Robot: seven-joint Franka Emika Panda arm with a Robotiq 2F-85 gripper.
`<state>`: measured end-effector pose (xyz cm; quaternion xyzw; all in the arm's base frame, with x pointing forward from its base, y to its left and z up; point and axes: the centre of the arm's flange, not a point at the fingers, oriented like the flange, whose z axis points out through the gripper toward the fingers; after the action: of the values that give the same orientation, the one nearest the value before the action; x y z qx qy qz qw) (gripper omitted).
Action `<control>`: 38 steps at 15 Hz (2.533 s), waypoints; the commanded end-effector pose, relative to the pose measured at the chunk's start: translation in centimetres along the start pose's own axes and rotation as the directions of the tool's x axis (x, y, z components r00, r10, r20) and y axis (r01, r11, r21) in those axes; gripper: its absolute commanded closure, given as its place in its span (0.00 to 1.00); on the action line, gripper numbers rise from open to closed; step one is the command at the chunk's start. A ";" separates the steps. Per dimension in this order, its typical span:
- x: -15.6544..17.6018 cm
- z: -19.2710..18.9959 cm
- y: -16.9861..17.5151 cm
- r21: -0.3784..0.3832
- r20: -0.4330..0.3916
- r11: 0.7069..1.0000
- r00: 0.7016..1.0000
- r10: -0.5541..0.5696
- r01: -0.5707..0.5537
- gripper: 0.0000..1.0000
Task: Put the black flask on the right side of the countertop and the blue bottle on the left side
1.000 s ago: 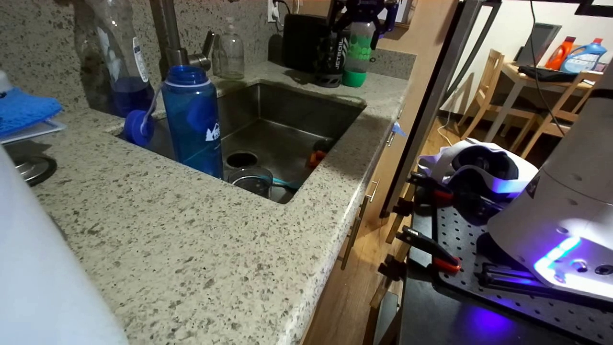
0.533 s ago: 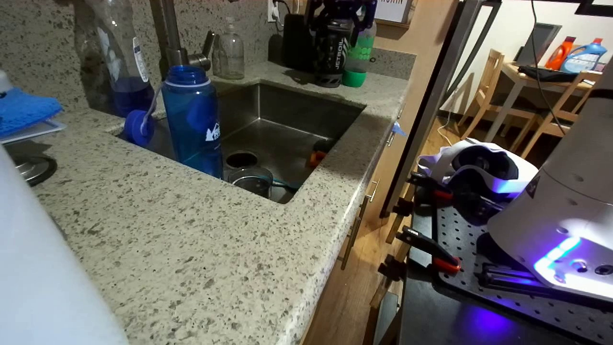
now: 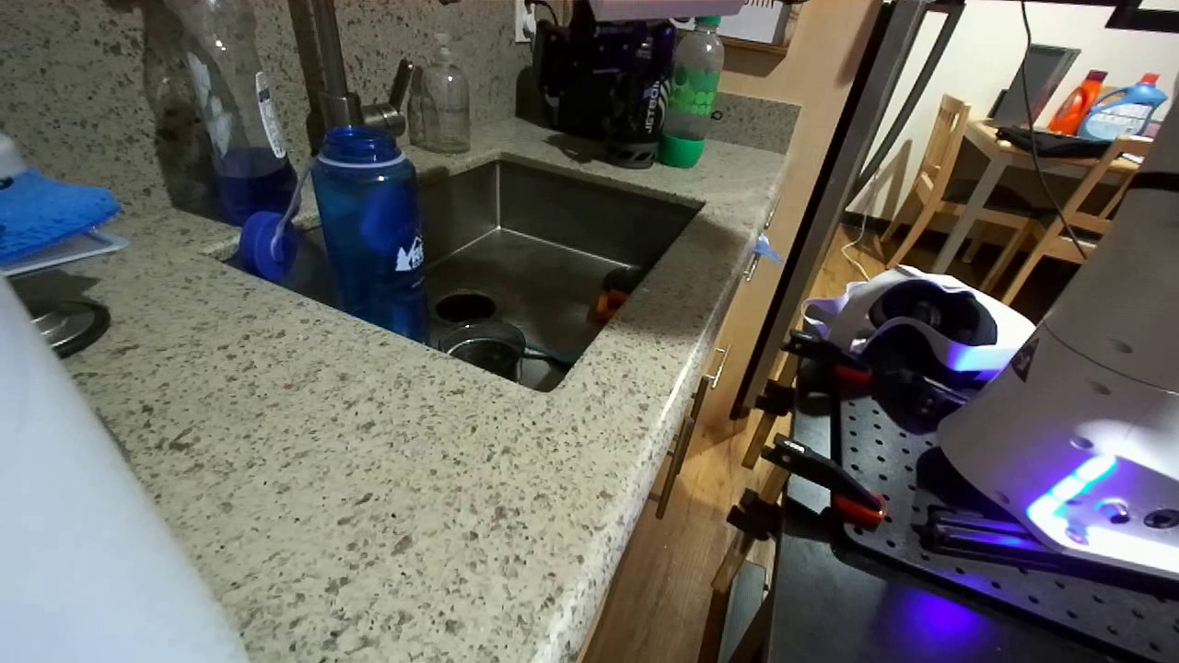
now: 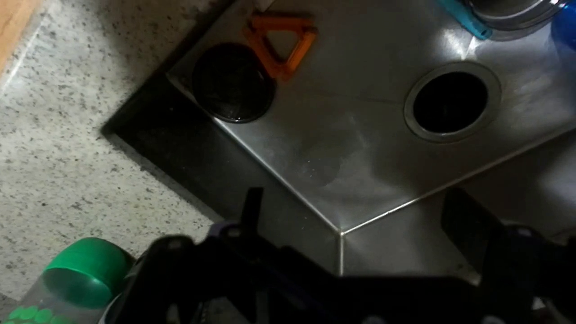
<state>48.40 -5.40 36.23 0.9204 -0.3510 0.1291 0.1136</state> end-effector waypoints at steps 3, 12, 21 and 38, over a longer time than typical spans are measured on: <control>-2.9 -1.9 -4.2 0.054 -0.015 0.991 0.993 -0.118 0.119 0.00; -1.8 -8.0 -5.9 0.235 -0.076 0.961 0.988 -0.133 0.147 0.00; -2.4 -7.6 -8.5 0.275 -0.038 0.949 0.989 -0.146 0.150 0.00; -1.5 -3.9 -10.1 0.262 0.024 0.956 0.990 -0.141 0.130 0.00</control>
<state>52.24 4.04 39.24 0.9521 -0.2636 0.1551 0.0015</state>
